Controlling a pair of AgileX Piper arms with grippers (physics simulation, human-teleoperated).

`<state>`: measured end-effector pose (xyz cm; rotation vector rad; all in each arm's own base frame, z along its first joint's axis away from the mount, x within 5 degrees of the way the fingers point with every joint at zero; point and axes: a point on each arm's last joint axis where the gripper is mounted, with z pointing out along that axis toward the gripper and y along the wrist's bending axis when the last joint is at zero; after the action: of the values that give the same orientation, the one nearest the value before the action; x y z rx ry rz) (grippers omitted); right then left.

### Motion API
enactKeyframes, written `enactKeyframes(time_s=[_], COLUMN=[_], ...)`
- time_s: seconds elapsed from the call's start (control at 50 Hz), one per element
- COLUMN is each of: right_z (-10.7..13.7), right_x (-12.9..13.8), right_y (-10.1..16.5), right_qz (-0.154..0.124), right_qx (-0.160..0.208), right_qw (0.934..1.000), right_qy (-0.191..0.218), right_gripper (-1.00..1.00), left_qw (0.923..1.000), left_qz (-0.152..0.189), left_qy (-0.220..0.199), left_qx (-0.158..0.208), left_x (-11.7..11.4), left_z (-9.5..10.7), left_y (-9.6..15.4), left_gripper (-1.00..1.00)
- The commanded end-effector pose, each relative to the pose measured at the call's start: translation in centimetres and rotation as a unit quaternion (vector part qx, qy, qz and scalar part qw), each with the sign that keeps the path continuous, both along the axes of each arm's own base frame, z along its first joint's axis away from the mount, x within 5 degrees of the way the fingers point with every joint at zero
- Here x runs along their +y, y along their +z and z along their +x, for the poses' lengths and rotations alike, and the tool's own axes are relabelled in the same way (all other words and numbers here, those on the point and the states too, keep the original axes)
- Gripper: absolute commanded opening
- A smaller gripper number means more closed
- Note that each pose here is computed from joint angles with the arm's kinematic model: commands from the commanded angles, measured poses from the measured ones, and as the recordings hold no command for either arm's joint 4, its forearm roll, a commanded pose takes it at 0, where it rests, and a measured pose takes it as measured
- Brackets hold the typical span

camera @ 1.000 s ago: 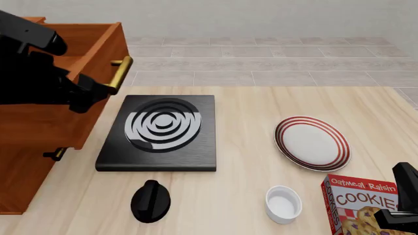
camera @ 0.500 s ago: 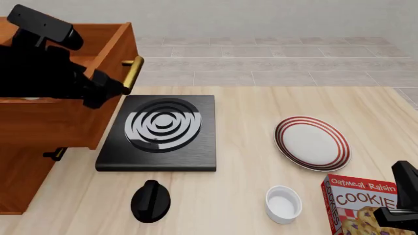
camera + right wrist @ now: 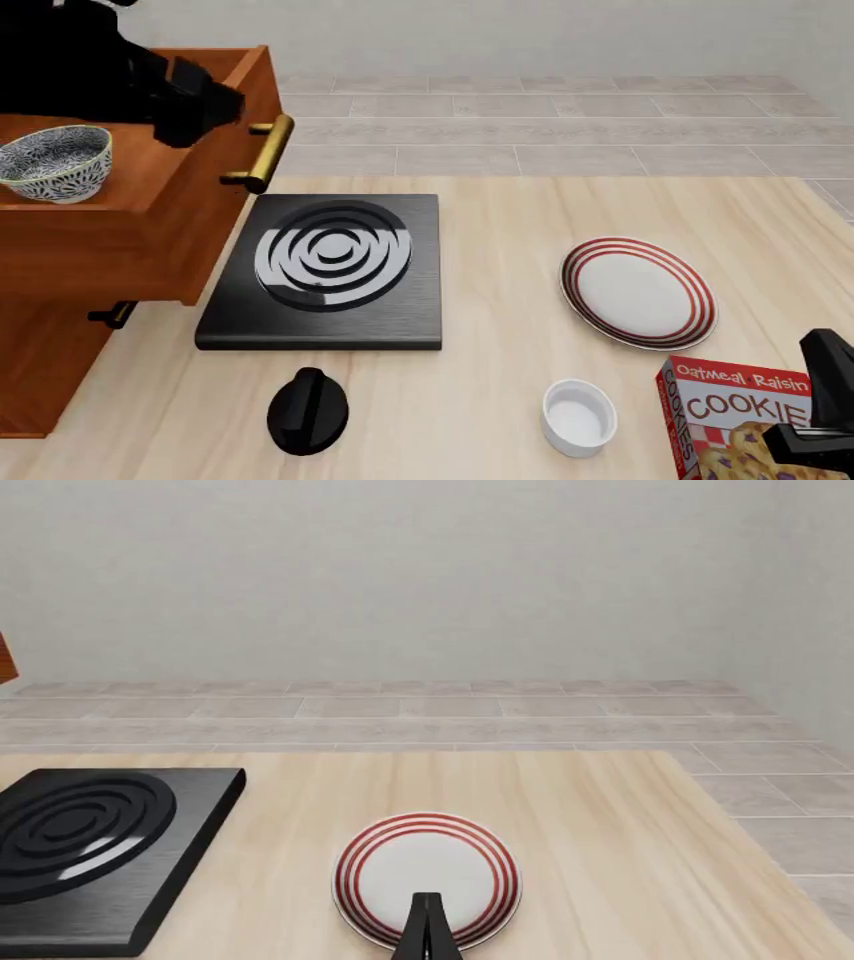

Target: Pick the akita bowl in the top layer of the wooden cabinet and place it on the plate.

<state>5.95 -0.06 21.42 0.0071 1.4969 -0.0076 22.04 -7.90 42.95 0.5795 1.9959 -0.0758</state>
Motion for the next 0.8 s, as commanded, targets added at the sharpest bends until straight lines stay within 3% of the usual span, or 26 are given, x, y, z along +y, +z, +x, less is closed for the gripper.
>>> enactKeyframes(time_s=[0.02, 0.38, 0.56, 0.64, 0.66, 0.8], right_z=[0.0, -0.1, -0.2, -0.2, -0.2, -0.3], right_x=[0.0, 0.0, 0.0, 0.0, 0.0, 0.0], right_y=[0.0, 0.0, -0.1, -0.1, -0.1, -0.1], right_qz=[0.0, 0.0, 0.0, 0.0, 0.0, 0.0], right_qx=[0.0, 0.0, 0.0, 0.0, 0.0, -0.001], right_qw=[1.0, 1.0, 1.0, 1.0, 1.0, 1.0], right_qy=[0.0, 0.0, 0.0, 0.0, 0.0, 0.0], right_gripper=[-1.0, -1.0, -1.0, -1.0, -1.0, -1.0], left_qw=[0.9996, 0.9994, 0.9989, 0.9992, 0.9993, 0.9994], left_qz=[0.002, 0.01, 0.002, 0.005, -0.01, 0.006], left_qy=[-0.002, 0.019, 0.031, 0.032, 0.035, 0.033], left_qx=[-0.029, -0.026, -0.034, -0.025, -0.008, 0.002], left_x=[0.2, 1.2, 1.5, 1.5, 1.1, 1.2], left_z=[0.0, 0.5, 1.1, 1.3, 1.5, 1.9], left_y=[2.3, 3.4, 5.6, 5.3, 5.3, 5.3], left_gripper=[1.0, 1.0, 1.0, 1.0, 1.0, 1.0])
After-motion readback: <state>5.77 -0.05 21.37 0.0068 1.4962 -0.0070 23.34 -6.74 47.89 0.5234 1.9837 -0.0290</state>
